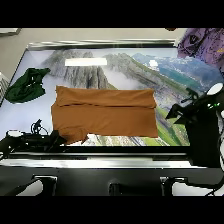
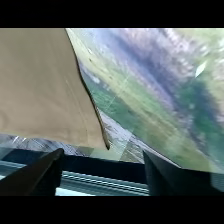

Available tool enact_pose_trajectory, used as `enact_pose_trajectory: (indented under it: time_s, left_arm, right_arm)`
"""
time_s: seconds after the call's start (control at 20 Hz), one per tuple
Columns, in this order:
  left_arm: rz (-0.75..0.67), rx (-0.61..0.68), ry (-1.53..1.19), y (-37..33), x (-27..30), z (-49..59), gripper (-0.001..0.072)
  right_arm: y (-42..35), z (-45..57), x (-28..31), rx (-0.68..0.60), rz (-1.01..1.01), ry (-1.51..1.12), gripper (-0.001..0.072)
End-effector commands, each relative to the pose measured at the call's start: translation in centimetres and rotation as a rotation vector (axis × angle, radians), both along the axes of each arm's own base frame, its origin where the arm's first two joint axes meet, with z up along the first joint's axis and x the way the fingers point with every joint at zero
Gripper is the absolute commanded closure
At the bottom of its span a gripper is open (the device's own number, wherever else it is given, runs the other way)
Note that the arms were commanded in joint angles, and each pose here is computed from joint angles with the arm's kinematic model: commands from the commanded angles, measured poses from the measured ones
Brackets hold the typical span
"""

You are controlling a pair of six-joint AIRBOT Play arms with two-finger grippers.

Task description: Fold the clothes and pants, and hang the long-sleeved shirts on hangers.

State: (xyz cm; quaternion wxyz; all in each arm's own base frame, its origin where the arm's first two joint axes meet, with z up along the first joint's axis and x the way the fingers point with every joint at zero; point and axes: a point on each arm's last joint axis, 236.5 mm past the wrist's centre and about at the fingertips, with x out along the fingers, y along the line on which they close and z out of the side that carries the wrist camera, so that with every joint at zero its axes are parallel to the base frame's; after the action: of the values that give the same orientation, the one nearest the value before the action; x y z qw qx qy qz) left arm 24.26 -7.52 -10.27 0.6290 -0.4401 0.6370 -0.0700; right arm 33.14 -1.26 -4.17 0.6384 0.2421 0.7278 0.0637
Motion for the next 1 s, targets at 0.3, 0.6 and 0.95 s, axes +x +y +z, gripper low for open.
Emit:
enact_pose_trajectory:
  time_s: [0.3, 0.6, 0.95]
  left_arm:
    - [0.020, -0.035, -0.005, 0.8, 0.6, 1.3, 0.0687]
    - [0.019, -0.036, -0.005, 0.8, 0.5, 1.3, 0.0686]
    - [-0.056, -0.018, -0.016, 2.1, 0.7, 4.8, 0.0689]
  right_arm:
    - [5.0, -6.3, -4.4, 0.179, -0.048, 0.047, 0.0115]
    - [7.4, -5.7, -4.3, 0.287, -0.099, 0.041, 0.0337]
    - [8.7, -3.0, -4.8, 0.357, -0.121, 0.073, 0.0686]
